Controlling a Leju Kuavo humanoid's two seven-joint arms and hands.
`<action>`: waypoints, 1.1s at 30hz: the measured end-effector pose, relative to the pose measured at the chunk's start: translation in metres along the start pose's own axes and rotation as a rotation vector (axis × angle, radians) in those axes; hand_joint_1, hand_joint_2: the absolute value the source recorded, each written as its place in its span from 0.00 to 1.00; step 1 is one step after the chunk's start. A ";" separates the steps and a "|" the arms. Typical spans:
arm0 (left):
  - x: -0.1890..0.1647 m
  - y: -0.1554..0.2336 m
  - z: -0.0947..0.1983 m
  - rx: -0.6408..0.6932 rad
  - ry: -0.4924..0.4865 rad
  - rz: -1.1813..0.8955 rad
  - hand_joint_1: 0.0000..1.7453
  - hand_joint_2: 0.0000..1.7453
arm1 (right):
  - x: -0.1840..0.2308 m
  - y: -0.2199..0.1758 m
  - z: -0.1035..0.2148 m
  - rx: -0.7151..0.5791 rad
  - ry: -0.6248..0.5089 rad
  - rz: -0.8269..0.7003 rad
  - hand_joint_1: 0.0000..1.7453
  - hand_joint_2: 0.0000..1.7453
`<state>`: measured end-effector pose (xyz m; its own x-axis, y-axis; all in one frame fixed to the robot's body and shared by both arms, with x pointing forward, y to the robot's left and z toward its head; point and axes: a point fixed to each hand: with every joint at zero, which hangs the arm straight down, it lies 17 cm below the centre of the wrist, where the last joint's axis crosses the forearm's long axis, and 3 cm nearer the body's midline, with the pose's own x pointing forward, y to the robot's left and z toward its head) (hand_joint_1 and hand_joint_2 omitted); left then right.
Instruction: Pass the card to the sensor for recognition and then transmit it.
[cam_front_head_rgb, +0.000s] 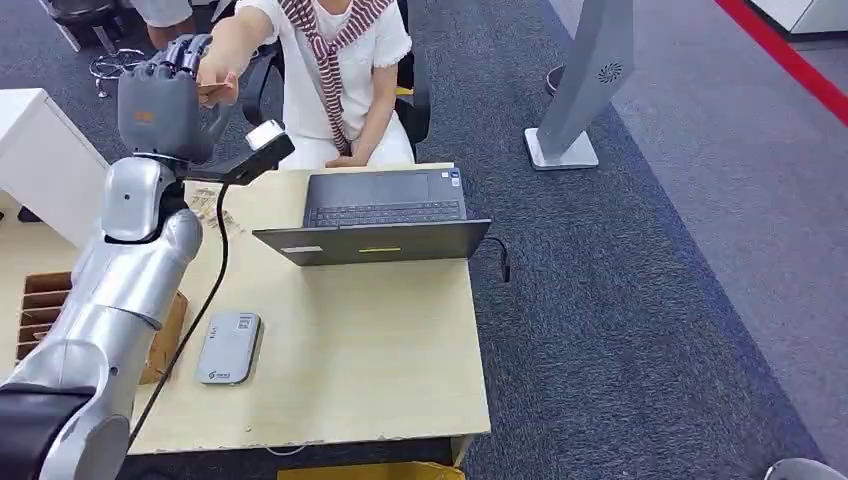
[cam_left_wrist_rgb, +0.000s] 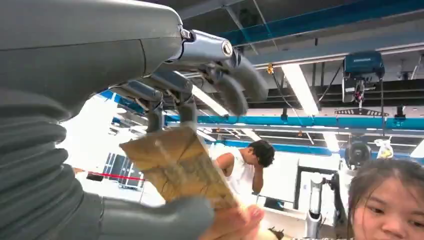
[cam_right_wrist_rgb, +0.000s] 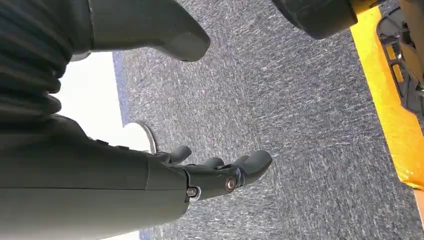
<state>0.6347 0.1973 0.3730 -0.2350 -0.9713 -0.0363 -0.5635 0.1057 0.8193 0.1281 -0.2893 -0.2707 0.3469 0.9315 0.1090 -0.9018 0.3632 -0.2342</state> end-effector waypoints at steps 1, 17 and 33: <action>0.001 0.000 0.000 0.001 -0.009 0.022 0.00 1.00 | 0.000 0.000 0.000 0.000 -0.001 -0.003 0.00 1.00; -0.050 0.005 0.033 0.065 0.014 0.242 0.00 1.00 | -0.003 0.010 0.000 0.004 0.001 -0.017 0.00 1.00; -0.322 0.071 0.243 0.452 0.366 1.222 0.00 1.00 | -0.022 0.050 0.004 0.015 0.030 -0.072 0.00 1.00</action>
<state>0.4780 0.5692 0.3038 -0.5861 -0.1995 0.7853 -0.3732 0.9267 -0.0431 0.0742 -0.2919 -0.2809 0.4185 0.9032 0.0956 -0.8780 0.4292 -0.2120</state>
